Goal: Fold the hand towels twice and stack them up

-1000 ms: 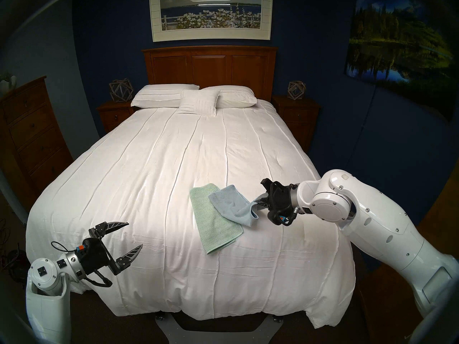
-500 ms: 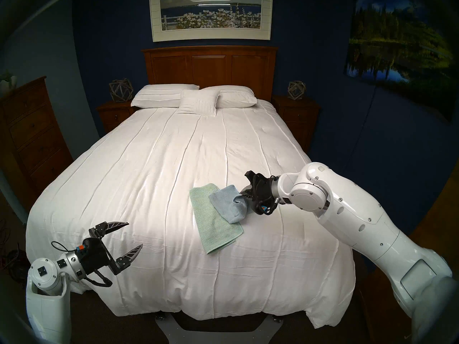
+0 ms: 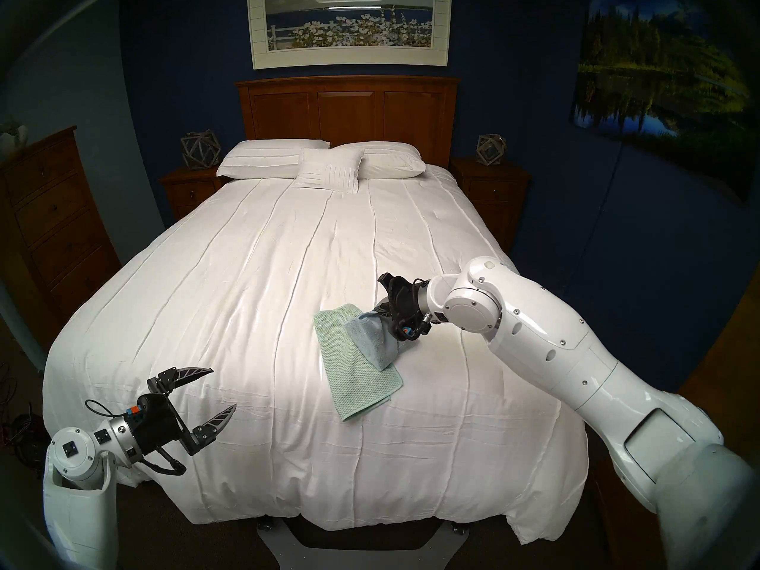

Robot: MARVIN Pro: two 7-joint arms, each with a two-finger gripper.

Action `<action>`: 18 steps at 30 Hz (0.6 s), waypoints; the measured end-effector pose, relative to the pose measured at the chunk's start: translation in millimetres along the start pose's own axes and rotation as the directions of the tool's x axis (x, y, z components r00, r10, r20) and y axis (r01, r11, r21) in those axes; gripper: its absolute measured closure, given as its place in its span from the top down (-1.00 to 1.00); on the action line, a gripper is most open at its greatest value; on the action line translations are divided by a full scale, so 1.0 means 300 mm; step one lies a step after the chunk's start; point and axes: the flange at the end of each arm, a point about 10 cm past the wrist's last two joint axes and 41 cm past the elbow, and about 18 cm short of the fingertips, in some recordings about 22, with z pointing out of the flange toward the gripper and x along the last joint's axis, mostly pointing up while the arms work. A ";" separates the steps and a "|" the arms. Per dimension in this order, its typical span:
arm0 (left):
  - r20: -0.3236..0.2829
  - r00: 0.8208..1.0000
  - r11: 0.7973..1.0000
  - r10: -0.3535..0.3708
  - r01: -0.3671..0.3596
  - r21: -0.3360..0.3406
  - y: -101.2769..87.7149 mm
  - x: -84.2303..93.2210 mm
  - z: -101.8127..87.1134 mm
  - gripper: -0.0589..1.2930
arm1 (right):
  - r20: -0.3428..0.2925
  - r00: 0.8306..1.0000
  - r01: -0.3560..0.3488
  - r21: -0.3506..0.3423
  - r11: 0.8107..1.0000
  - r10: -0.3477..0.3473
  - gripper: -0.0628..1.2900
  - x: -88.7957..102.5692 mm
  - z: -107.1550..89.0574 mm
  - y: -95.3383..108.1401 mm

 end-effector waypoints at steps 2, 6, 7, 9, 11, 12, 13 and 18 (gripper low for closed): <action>0.000 1.000 1.000 0.000 0.000 0.000 0.000 0.000 0.000 0.97 | -0.005 1.000 0.006 0.010 1.000 -0.006 -0.95 0.001 0.028 0.009; 0.000 1.000 1.000 0.000 0.000 0.000 0.000 0.000 0.000 0.97 | -0.015 1.000 0.020 0.043 0.999 -0.019 -0.95 0.004 0.088 0.017; 0.000 1.000 1.000 0.000 0.000 0.000 0.000 0.000 0.000 0.97 | -0.016 1.000 0.022 0.050 0.998 -0.021 -0.95 0.003 0.098 0.016; 0.000 1.000 1.000 0.000 0.000 0.000 -0.001 0.000 0.000 0.97 | -0.021 0.999 0.028 0.075 0.997 -0.027 -0.95 0.001 0.131 0.013; 0.000 1.000 1.000 0.000 0.000 0.000 -0.001 0.000 0.000 0.97 | -0.026 0.999 0.033 0.092 0.995 -0.030 -0.95 -0.001 0.154 0.010; 0.000 1.000 1.000 0.000 0.000 0.000 0.000 0.000 0.000 0.97 | -0.030 0.999 0.037 0.105 0.994 -0.034 -0.94 -0.004 0.170 0.008; 0.000 1.000 1.000 0.000 0.000 0.000 -0.001 0.000 0.000 0.97 | -0.032 0.999 0.038 0.111 0.993 -0.034 -0.94 -0.007 0.178 0.007; -0.001 1.000 1.000 0.001 -0.001 0.000 -0.001 0.001 0.000 0.97 | -0.053 0.998 0.043 0.144 0.989 -0.035 -0.32 -0.034 0.220 0.009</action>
